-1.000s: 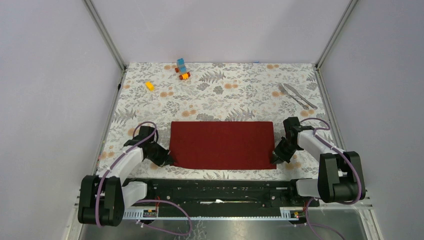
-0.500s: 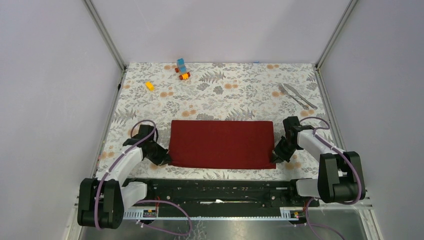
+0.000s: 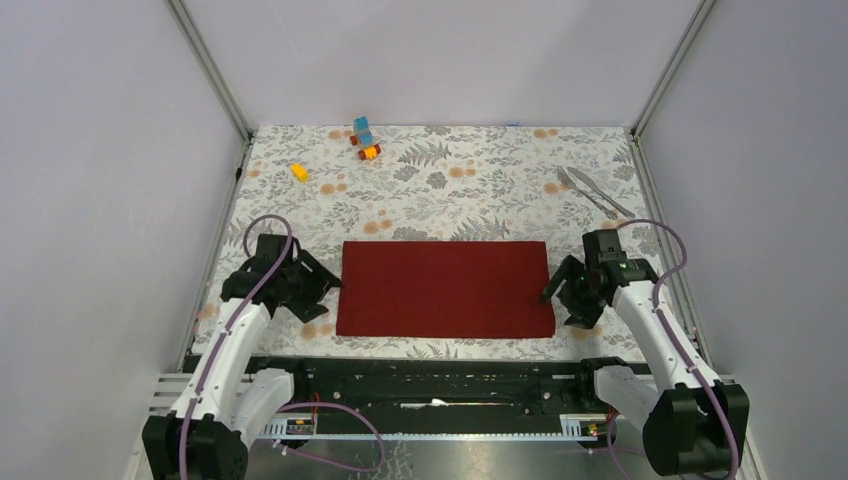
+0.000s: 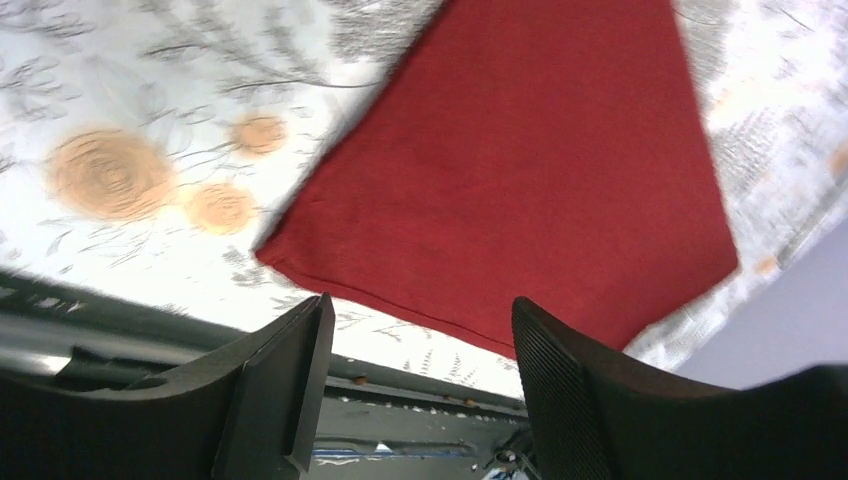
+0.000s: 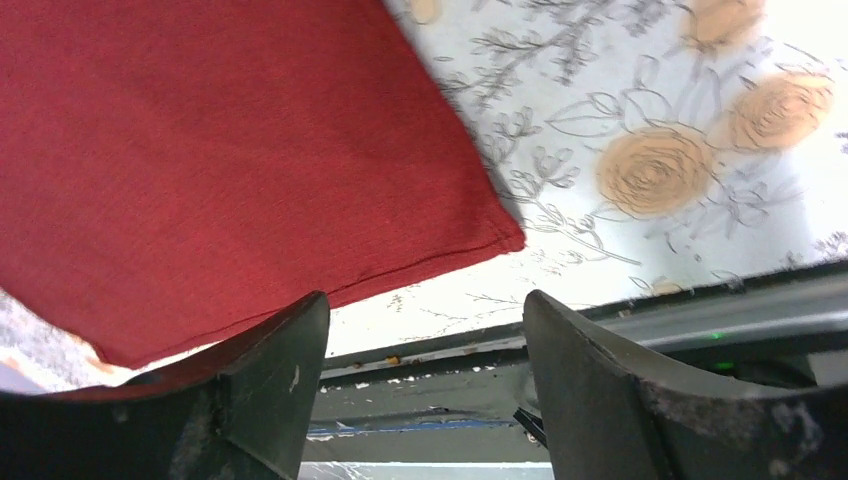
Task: Fold the napkin into a case and place the utensils inside
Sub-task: Fold and flatten the napkin at the center of the board, then smooth out the rectangle-folded napkin at the center of the board.
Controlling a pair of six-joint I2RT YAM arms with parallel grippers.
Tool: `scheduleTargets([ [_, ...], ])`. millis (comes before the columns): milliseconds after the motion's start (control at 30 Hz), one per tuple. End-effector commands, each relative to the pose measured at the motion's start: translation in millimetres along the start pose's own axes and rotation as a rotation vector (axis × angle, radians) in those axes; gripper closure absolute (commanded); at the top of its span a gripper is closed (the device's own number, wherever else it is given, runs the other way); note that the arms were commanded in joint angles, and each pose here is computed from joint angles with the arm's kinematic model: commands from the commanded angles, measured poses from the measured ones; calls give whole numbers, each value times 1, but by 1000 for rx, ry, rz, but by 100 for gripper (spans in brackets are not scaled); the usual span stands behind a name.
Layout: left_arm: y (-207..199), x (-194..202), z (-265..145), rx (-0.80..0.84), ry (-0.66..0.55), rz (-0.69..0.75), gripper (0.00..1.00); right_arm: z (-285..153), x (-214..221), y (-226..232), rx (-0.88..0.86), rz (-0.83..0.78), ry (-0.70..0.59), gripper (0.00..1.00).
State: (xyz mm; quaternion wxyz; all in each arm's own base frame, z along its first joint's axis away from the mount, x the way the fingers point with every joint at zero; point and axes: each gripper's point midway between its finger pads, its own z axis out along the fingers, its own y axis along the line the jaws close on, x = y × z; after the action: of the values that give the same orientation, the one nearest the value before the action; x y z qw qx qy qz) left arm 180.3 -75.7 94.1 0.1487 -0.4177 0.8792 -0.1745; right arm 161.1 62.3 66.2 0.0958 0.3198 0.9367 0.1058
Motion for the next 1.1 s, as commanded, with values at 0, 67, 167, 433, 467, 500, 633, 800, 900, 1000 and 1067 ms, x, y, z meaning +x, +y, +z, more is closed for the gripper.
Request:
scheduleTargets([
  [0, -48, 3, -10, 237, 49, 125, 30, -14, -2, 41, -214, -153, 27, 20],
  [67, -77, 4, -8, 391, 67, 193, 31, -12, 1, 67, -358, -221, 67, 16],
  [167, -98, 4, 3, 541, 63, 255, 27, -1, 0, 81, -451, -277, 71, 10],
  [433, -137, -9, 24, 729, 8, 385, 21, 24, -56, 115, -486, -304, -92, 6],
  [467, -142, -12, 29, 736, 15, 371, 22, 30, -62, 120, -488, -269, -82, 9],
  [500, -150, -16, 28, 763, 4, 364, 23, 36, -67, 126, -494, -256, -73, 14],
  [633, -165, -41, 52, 729, -48, 299, 24, 49, -87, 152, -537, -215, -37, 38],
  [800, -163, -75, 92, 634, -97, 243, 25, 59, -124, 162, -483, -227, -130, 41],
  [900, -161, -90, 106, 606, -127, 219, 25, 79, -136, 155, -450, -206, -122, 46],
  [1000, -156, -98, 121, 566, -128, 186, 25, 109, -139, 142, -401, -180, -75, 52],
  [1067, -147, -103, 129, 532, -125, 142, 24, 122, -144, 133, -376, -159, -67, 52],
])
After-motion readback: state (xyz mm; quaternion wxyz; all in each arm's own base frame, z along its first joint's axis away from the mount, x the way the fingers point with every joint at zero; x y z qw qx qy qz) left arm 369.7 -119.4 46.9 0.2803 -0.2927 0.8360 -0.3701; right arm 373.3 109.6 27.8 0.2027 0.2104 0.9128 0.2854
